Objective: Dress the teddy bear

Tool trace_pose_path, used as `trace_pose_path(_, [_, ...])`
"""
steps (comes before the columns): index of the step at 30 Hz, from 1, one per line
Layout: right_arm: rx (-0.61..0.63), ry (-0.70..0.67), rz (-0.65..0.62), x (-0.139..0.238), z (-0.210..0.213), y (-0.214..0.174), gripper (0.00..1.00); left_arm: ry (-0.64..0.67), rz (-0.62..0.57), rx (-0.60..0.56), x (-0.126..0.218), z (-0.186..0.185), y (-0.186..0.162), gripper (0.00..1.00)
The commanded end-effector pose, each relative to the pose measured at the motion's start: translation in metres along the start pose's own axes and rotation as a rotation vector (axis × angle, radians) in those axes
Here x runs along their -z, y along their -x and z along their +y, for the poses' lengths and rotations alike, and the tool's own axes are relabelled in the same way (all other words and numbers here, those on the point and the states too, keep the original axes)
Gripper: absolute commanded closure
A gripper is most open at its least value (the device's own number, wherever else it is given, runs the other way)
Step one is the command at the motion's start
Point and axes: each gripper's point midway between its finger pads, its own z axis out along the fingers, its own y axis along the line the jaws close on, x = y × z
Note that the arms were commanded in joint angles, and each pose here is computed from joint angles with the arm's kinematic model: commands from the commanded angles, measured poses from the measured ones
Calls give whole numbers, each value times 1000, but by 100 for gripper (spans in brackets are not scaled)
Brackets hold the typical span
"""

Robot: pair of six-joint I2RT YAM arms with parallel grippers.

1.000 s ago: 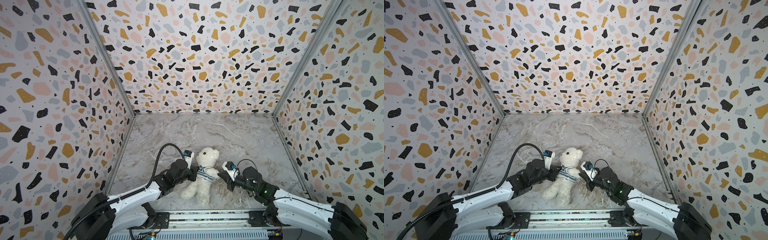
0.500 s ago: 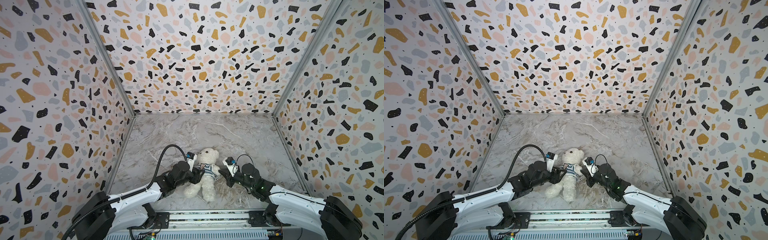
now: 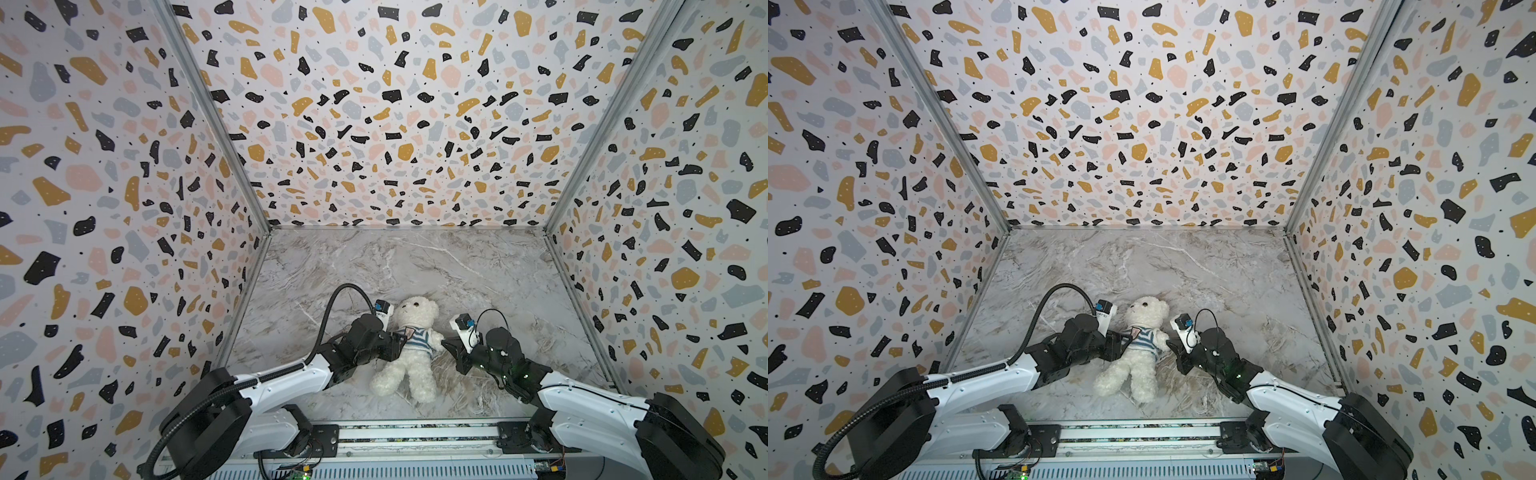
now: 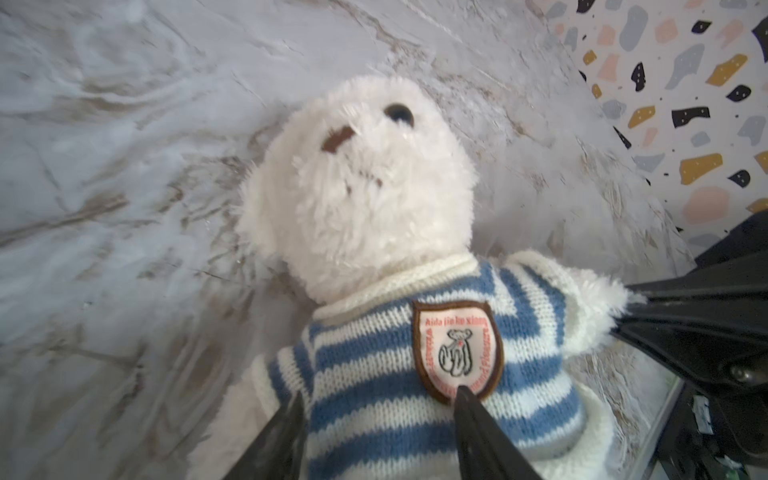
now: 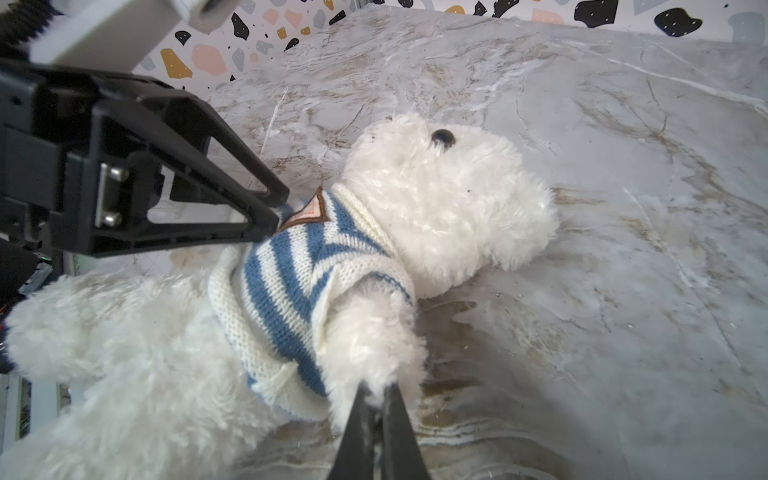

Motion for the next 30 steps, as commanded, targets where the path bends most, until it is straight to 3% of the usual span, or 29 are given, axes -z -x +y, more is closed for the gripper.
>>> trace_pose_path(1, [-16,5,-18,0,0,5,100,-127,24,-45,1,-28,-1,44])
trace_pose_path(8, [-32,0,-23,1,-1,2,100,-225,116,-71,2,-53,-26,52])
trace_pose_path(15, [-62,-22,-42,4,-4,1,100,-283,131,-62,5,-69,-36,59])
trace_pose_path(30, [-118,-122,-75,9,-17,-1,100,-391,142,-72,24,-103,-57,58])
